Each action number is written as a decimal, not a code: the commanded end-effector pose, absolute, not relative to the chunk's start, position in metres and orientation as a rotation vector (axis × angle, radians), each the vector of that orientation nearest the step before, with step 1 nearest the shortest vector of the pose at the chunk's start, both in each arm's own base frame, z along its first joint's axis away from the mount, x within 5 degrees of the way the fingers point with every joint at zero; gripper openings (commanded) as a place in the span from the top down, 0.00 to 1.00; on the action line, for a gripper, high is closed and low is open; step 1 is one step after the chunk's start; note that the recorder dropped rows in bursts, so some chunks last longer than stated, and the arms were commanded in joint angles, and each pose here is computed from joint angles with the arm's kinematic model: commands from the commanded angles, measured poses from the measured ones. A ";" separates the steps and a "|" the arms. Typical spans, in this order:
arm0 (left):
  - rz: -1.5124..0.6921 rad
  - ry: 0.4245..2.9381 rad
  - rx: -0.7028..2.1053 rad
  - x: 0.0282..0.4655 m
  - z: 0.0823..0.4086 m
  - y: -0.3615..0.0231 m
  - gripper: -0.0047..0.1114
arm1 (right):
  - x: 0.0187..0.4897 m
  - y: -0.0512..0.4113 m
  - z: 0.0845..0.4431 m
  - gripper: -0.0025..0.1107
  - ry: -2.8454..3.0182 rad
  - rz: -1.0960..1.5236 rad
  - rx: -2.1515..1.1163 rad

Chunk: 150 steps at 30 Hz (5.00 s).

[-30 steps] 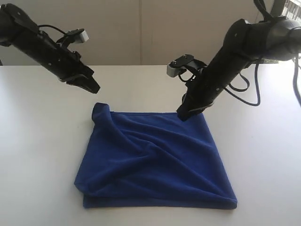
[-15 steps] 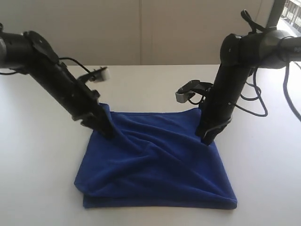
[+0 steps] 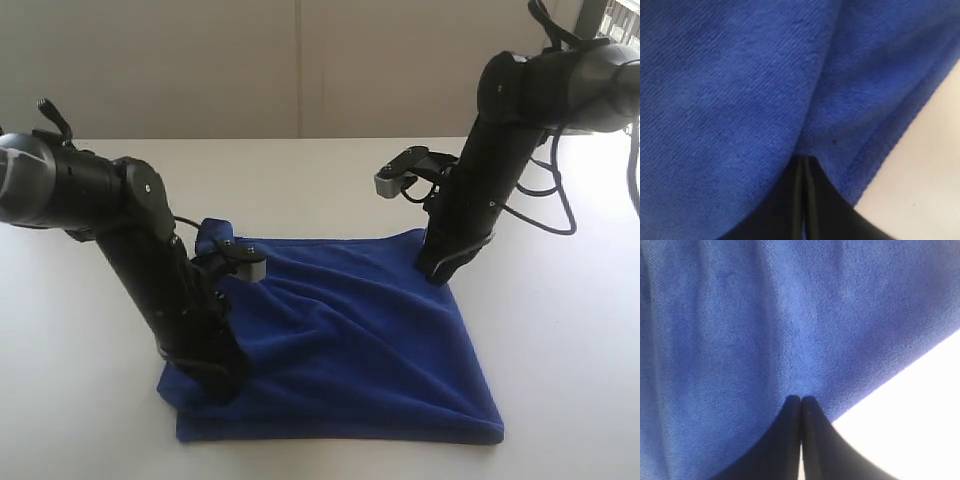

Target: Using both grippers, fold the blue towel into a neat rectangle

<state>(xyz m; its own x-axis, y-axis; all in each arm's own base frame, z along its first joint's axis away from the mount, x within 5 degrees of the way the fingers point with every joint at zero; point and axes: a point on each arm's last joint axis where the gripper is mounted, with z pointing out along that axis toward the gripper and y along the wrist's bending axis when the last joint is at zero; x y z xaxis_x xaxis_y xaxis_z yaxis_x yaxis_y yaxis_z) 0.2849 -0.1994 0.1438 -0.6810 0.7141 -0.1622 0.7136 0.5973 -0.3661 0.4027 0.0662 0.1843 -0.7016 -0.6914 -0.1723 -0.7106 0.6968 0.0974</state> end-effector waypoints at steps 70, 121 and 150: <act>-0.088 -3.407 -1.009 0.320 0.249 -0.077 0.96 | 0.397 0.114 0.121 0.98 3.120 0.193 -1.137; 0.603 -3.122 -1.349 0.394 0.128 -0.158 0.96 | 0.356 0.040 0.234 0.98 2.683 0.095 -0.555; 0.893 -3.228 -1.504 0.470 0.241 -0.102 0.96 | 0.463 0.008 0.242 0.75 2.582 0.566 -0.584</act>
<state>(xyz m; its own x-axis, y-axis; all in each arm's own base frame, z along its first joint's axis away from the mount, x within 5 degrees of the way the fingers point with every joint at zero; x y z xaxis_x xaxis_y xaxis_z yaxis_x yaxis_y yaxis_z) 0.4633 -0.1057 0.2500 -0.5179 0.5573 -0.6490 0.7615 0.6460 -0.0529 0.4557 0.0101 0.2486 -0.8101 -0.2948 -0.5068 -0.4596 0.8560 0.2367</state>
